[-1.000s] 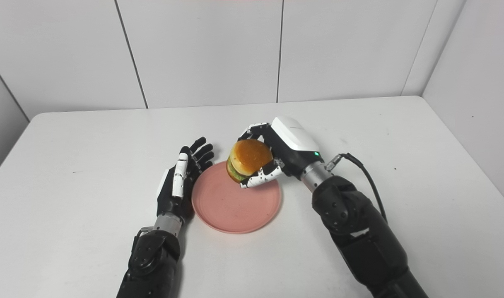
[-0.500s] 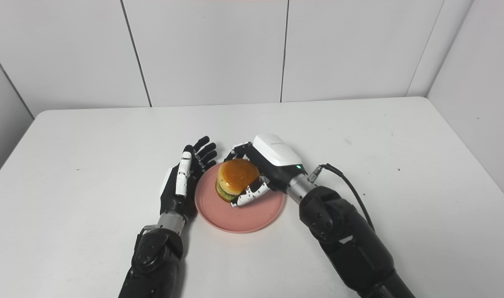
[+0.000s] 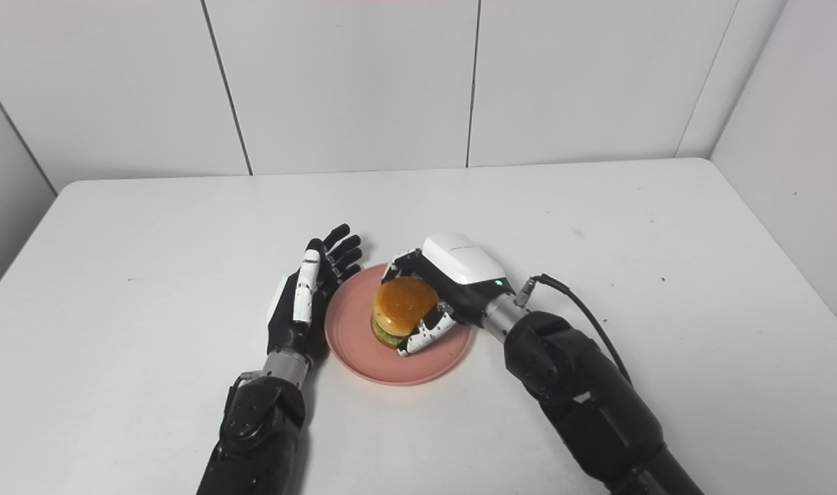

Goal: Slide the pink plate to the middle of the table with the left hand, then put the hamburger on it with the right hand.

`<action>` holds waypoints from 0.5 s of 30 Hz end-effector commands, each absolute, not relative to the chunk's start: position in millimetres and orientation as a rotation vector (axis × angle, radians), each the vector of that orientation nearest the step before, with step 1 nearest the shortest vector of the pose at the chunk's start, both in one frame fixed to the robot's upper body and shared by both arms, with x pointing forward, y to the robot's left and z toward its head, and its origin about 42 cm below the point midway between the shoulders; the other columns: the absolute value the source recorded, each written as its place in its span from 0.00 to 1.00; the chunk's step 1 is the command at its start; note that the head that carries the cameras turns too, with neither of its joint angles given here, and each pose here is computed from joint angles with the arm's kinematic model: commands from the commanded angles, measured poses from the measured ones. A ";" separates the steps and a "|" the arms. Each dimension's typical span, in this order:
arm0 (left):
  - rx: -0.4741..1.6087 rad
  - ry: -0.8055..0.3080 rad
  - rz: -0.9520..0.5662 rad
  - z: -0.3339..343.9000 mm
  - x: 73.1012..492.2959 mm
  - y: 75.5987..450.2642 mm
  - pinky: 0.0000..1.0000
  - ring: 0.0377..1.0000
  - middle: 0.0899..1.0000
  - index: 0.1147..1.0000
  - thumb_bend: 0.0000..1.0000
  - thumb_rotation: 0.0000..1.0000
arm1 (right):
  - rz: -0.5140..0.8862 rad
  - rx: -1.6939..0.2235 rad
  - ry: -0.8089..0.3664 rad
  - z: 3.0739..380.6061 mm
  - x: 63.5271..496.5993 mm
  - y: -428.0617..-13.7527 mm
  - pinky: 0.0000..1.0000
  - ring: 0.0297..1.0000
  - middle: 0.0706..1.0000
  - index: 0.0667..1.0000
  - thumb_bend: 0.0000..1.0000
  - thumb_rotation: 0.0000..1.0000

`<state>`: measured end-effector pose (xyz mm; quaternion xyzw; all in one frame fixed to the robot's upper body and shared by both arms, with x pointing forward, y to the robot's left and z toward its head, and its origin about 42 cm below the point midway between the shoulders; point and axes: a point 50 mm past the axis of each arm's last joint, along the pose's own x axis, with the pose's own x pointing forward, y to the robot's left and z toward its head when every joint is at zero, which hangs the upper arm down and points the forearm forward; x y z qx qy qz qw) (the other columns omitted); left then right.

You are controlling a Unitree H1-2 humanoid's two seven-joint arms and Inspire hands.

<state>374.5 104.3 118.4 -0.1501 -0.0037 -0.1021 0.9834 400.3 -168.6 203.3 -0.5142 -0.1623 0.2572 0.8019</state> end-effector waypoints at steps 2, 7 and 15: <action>-0.306 -0.027 -0.216 124.9 376.6 100.6 0.89 0.88 0.84 0.80 0.41 1.00 | 0.541 -1.130 -0.466 233.8 409.0 -160.5 0.21 0.25 0.43 0.45 0.52 0.00; -0.299 -0.027 -0.218 125.2 376.3 100.9 0.90 0.89 0.85 0.81 0.42 1.00 | 0.539 -1.156 -0.470 233.3 410.2 -160.0 0.22 0.25 0.43 0.45 0.52 0.00; -0.317 -0.016 -0.220 126.8 374.8 101.0 0.90 0.88 0.85 0.80 0.41 1.00 | 0.540 -1.162 -0.487 231.0 408.1 -159.8 0.50 0.59 0.55 0.47 0.51 0.06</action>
